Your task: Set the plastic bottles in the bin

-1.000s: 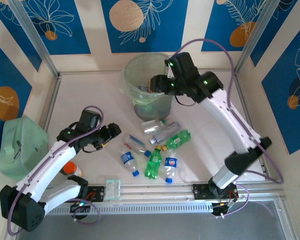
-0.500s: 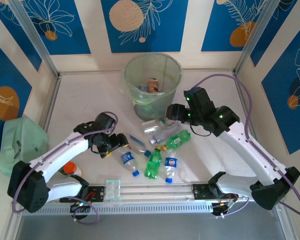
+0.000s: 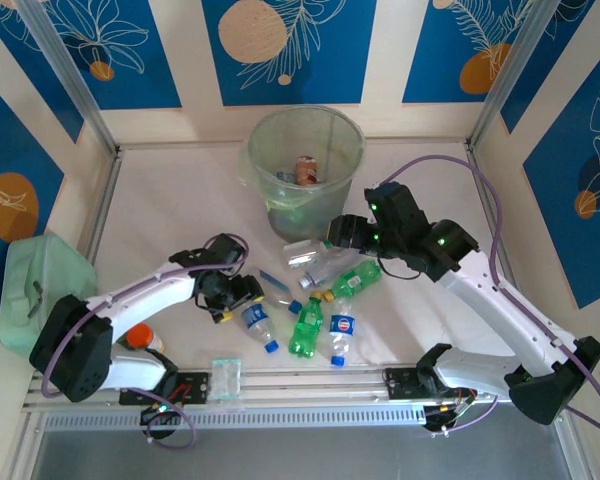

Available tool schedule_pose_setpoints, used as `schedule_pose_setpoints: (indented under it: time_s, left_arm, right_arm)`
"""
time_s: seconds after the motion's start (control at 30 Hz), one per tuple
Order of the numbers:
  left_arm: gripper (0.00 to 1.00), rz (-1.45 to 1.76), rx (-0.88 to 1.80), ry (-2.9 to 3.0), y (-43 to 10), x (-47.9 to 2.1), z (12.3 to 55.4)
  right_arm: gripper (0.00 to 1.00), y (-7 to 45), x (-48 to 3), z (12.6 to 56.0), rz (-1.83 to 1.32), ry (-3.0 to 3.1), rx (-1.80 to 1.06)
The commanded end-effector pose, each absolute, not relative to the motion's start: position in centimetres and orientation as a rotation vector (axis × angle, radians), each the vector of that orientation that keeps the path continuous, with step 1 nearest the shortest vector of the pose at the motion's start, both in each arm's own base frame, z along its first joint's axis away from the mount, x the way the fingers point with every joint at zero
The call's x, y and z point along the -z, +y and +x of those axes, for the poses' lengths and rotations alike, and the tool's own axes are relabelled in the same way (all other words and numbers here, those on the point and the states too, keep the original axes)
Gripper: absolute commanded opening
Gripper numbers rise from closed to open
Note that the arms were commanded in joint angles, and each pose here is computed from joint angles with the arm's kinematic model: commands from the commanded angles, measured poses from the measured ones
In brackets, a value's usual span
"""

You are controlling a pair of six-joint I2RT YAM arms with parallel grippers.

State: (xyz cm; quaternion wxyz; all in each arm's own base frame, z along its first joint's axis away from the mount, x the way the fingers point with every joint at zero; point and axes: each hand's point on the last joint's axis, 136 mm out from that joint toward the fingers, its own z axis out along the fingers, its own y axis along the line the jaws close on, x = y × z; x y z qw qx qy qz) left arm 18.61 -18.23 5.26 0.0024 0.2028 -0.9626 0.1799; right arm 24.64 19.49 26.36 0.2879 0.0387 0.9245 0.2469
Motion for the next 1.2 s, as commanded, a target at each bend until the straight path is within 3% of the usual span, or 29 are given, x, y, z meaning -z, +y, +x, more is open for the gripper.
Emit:
schedule_pose_setpoints:
  time_s: [0.0, 0.33, 0.7, 0.9, 1.17]
  left_arm:
    - [0.78, 0.679, -0.555, -3.007, -18.4, -4.1, 18.6]
    - [0.68, 0.676, -0.559, -2.996, -18.9, -3.3, 19.1]
    - [0.6, 0.601, -0.662, -3.064, -18.9, -6.8, 19.7]
    - [0.61, 0.621, -1.09, -3.123, -19.6, -14.1, 22.8]
    - [0.61, 0.638, -1.934, -3.031, -18.9, -27.0, 27.2]
  right_arm:
    - [0.72, 19.8, -26.5, 24.4, 0.11, 2.465, -0.688]
    - [0.72, 20.3, -25.2, 24.4, 0.121, 2.512, -0.672]
    - [0.71, 24.0, -25.9, 23.7, -0.039, 2.508, -0.75]
    - [0.72, 28.5, -27.9, 21.7, -0.252, 2.47, -1.023]
    - [0.75, 31.8, -30.9, 19.7, -0.434, 2.41, -1.275]
